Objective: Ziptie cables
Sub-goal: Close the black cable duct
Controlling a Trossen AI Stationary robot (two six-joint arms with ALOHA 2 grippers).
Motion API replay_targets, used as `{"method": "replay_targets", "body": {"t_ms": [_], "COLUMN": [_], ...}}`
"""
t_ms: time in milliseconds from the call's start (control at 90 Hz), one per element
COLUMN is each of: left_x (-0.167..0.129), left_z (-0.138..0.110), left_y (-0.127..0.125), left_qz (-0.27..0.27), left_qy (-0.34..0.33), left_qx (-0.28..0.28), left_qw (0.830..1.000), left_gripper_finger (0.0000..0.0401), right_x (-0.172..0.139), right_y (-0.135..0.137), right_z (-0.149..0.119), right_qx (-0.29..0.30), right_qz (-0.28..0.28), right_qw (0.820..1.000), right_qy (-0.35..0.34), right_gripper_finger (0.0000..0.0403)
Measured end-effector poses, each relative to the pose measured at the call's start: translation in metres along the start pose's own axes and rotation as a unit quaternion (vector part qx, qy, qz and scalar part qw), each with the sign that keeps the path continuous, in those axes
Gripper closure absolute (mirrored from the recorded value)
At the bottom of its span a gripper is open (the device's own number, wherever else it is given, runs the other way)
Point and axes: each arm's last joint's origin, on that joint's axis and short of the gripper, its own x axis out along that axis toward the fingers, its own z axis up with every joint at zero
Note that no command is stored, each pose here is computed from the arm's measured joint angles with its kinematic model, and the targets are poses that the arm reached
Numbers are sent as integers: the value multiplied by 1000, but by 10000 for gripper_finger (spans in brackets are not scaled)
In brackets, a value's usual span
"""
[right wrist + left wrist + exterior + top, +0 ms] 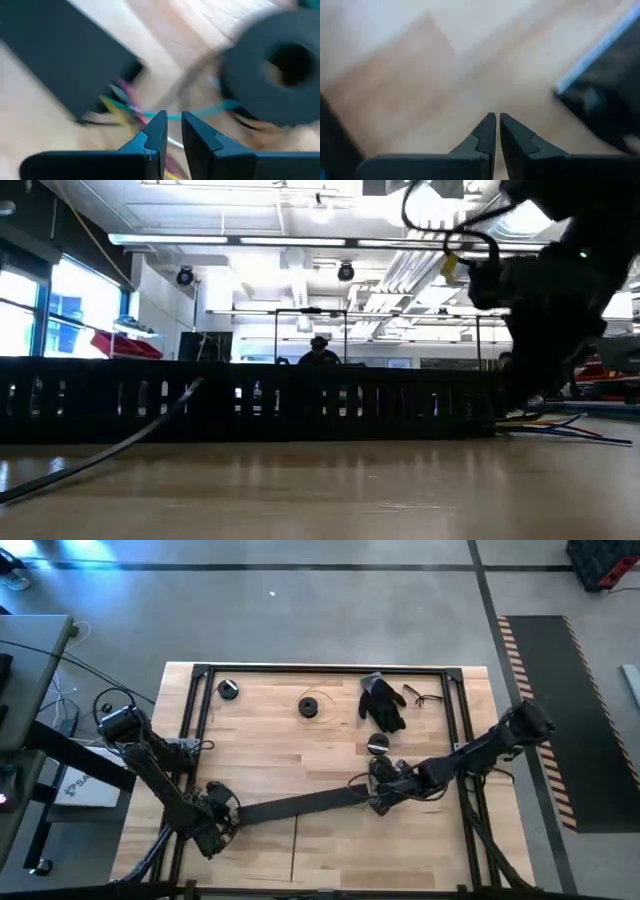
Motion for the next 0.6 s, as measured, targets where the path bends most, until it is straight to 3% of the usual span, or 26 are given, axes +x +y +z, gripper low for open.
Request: {"method": "replay_targets", "body": {"t_ms": [100, 211, 322, 500, 600], "left_x": [12, 16, 14, -15, -38], "left_z": [12, 27, 37, 46, 41], "left_y": [-5, -16, -19, -19, -22], "left_qz": [-27, -40, -13, 54, 54], "left_qy": [-32, -22, 8, 59, 119], "left_qx": [-6, 20, 56, 94, 107], "left_qw": [999, 999, 998, 992, 986], "left_gripper_finger": [400, 401, 401, 401, 401], "right_x": [6, 9, 7, 5, 5], "right_y": [7, 12, 11, 2, -1], "right_z": [8, 13, 12, 3, -1], "right_qx": [-9, -22, -29, -25, -33], "right_qz": [39, 40, 23, -30, -50], "right_qw": [999, 999, 999, 999, 998], "right_qy": [-26, -24, -12, 22, 35], "right_gripper_finger": [364, 364, 364, 364, 364]}}
